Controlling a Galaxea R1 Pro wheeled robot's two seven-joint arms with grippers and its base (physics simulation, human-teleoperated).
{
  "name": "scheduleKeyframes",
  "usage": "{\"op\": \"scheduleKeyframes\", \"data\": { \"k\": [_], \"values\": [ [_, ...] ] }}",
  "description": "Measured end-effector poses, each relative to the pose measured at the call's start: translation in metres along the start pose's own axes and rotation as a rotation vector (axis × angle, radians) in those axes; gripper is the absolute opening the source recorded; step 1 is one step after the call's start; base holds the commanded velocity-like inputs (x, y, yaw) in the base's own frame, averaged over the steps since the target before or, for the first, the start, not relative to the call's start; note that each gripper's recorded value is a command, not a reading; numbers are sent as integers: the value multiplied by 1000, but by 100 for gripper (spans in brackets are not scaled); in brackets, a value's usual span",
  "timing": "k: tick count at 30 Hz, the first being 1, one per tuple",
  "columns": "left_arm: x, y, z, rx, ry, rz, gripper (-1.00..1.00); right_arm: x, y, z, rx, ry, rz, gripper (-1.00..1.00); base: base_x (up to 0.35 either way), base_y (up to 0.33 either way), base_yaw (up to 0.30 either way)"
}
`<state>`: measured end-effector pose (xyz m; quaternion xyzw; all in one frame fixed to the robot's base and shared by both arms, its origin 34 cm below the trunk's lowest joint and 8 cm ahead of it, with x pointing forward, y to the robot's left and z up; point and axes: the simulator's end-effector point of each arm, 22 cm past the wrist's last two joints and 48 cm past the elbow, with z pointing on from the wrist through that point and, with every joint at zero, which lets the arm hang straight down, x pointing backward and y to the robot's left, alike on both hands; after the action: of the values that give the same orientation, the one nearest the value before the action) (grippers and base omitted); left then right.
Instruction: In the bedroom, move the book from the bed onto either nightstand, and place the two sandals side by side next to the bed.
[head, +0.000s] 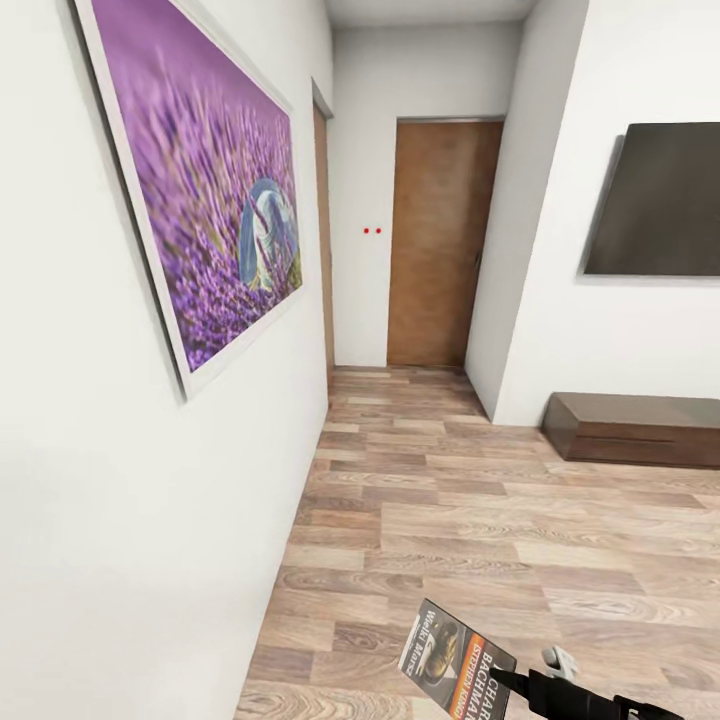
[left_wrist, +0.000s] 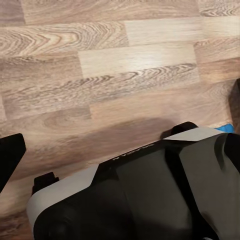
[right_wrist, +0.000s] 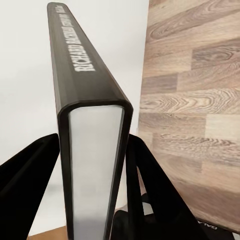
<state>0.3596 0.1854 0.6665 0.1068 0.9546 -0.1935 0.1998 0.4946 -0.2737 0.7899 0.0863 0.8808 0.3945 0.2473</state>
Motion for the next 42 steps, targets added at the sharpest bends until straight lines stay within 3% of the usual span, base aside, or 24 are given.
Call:
{"op": "scheduleKeyframes", "data": {
  "k": [8,24,42],
  "values": [
    [0,0,0,0,0,1,100,0,0,0,0,1,-1,-100,97,55,0],
    [0,0,0,0,1,1,100,0,0,0,0,1,-1,-100,311,1,-23],
    [0,0,0,0,0,0,100,0,0,0,0,1,0,-100,36,0,-264]
  ]
}}
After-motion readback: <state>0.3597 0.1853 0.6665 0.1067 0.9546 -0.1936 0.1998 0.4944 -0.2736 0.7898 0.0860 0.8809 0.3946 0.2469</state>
